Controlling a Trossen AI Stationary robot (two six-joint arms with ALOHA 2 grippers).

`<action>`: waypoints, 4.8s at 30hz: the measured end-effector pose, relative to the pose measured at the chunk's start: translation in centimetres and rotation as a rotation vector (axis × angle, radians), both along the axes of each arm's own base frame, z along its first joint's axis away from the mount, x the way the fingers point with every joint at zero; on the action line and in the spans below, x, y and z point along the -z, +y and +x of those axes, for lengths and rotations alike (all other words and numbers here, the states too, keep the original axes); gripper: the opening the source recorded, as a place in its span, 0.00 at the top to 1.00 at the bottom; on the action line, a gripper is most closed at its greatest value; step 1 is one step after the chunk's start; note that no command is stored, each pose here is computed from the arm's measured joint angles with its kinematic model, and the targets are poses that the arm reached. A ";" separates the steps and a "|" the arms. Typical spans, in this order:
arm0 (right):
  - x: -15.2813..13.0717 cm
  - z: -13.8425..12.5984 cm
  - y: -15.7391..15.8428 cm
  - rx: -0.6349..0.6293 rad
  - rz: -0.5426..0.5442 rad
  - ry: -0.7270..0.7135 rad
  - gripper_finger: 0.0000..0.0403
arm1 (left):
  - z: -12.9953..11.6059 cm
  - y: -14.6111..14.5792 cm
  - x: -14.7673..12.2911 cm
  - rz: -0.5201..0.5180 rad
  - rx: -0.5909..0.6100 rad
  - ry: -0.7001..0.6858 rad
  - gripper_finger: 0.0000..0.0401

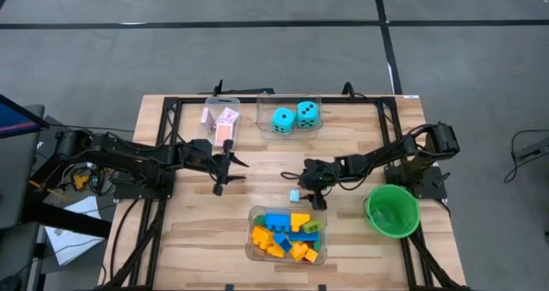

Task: Pick & Place Toys
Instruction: Put the light blue game piece into the bottom transparent bin

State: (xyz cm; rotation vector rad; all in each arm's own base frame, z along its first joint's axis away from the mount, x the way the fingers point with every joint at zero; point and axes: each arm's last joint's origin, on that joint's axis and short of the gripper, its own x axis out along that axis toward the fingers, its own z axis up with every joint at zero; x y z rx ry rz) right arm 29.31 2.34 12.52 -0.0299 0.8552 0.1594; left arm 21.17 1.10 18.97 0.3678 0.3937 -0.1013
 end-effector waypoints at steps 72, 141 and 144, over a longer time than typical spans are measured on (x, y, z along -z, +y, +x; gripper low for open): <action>-1.5 1.4 -5.0 -0.100 0.097 -0.159 0.38 | 0.0 -0.1 0.1 -0.086 -0.035 0.014 0.58; -0.9 0.6 -5.1 0.012 0.030 -0.040 0.55 | 0.3 -1.2 -0.6 -0.096 -0.025 -0.060 0.58; -2.3 0.1 -5.0 -0.008 0.038 -0.080 0.55 | 0.5 -1.1 -1.3 -0.078 -0.050 -0.135 0.58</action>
